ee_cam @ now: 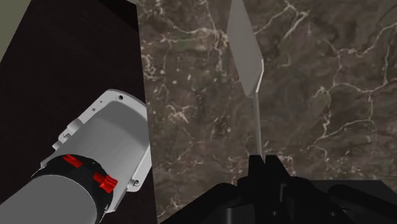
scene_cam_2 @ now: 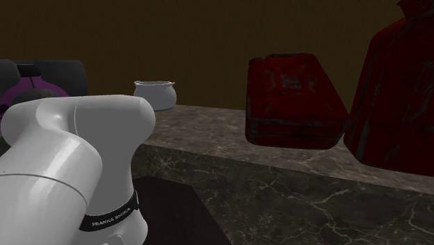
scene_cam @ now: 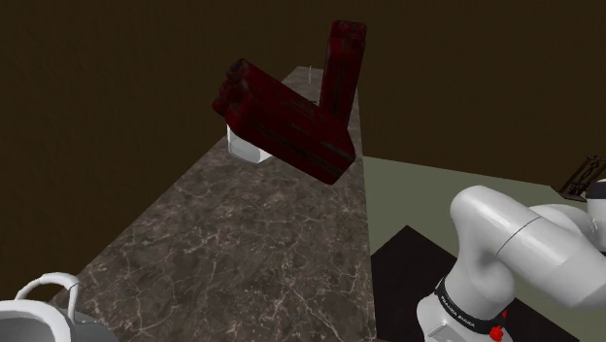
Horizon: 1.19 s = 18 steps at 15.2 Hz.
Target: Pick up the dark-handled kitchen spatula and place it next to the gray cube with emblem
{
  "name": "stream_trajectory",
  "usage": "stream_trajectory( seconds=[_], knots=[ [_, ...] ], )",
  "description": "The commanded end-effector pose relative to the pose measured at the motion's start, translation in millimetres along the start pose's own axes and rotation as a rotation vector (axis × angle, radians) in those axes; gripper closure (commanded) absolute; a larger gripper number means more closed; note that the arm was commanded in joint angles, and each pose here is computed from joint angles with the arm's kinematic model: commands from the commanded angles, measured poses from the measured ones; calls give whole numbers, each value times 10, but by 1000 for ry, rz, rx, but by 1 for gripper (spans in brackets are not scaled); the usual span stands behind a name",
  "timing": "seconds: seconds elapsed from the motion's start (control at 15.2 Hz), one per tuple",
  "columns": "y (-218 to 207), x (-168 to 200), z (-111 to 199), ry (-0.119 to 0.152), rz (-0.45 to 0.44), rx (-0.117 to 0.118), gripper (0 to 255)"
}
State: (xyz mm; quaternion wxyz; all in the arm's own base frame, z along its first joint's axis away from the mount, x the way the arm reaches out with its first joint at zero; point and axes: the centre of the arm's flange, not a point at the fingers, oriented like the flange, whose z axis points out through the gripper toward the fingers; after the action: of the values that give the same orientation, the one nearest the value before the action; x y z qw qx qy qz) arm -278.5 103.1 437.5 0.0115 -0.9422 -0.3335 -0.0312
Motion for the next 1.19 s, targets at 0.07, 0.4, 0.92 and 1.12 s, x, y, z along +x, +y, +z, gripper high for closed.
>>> stream_trajectory(
  seconds=[0.07,0.4,0.92,1.12],
  knots=[
    [2,-24,162,0,-1,0,255],
    [2,-41,425,0,-1,0,255],
    [2,-70,846,0,-1,0,255],
    [2,-71,868,0,-1,0,255]
  ],
)
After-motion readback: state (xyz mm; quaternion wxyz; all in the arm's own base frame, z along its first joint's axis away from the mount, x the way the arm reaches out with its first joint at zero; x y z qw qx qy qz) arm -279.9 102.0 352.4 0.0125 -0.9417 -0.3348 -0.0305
